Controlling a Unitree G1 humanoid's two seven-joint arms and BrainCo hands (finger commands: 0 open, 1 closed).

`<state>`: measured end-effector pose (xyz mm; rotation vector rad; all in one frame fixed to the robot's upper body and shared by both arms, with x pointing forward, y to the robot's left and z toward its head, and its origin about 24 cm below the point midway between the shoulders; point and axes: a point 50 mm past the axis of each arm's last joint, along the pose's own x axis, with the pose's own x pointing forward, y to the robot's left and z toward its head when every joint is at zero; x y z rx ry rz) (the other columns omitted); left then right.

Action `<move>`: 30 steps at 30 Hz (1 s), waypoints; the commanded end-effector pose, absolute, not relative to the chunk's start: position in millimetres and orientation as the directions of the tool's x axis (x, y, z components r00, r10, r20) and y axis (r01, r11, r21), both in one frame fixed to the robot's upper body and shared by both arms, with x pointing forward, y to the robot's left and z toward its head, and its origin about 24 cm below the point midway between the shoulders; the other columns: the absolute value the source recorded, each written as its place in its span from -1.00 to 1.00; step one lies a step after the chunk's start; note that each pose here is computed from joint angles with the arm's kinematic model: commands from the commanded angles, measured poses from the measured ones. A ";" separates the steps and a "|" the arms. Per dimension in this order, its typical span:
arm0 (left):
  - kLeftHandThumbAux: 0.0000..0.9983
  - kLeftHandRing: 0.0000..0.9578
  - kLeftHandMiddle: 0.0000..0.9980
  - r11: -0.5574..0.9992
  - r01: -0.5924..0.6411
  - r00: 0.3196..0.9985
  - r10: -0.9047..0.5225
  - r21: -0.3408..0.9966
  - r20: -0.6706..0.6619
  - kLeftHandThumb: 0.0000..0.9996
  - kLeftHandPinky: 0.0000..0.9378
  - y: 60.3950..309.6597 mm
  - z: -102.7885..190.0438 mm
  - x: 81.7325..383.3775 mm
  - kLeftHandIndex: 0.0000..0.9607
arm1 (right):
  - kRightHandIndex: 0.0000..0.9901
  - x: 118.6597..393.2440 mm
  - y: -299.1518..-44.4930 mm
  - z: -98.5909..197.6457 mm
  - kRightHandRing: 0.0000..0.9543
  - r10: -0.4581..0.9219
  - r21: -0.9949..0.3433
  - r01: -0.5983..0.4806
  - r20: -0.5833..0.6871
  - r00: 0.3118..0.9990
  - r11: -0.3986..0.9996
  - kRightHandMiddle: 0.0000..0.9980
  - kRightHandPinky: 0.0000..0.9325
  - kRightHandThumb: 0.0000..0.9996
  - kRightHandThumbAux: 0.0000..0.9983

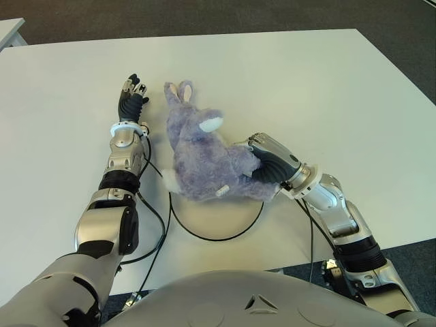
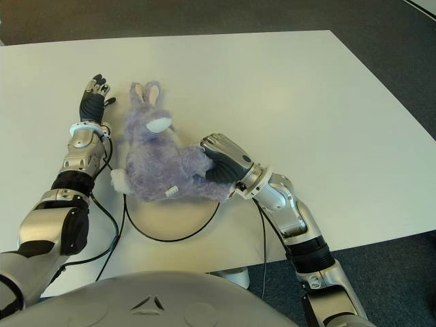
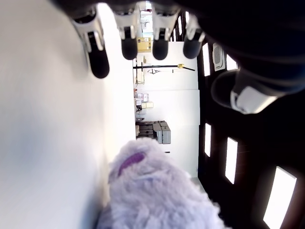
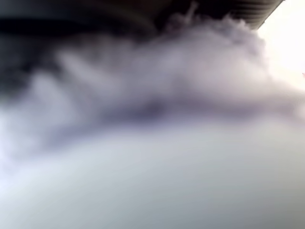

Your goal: Put the doll into the plate.

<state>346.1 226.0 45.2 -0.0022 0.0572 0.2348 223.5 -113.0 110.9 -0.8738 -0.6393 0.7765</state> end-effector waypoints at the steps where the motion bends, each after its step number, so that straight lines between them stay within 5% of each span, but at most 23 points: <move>1: -0.19 -1.00 -1.00 0.969 -0.245 0.958 0.244 0.009 -0.154 0.15 -0.86 226.7 24.3 336.7 -1.00 | -0.12 217.2 -113.6 97.2 0.73 0.825 -0.854 -0.392 0.074 0.560 0.342 0.71 0.79 0.41 0.44; 30: -0.22 -1.00 -1.00 0.968 -0.250 0.956 0.248 0.005 -0.157 0.14 -0.89 227.1 23.8 336.7 -1.00 | -0.12 199.3 -113.1 75.4 0.72 0.839 -0.798 -0.532 -0.060 0.540 0.285 0.67 0.78 0.41 0.44</move>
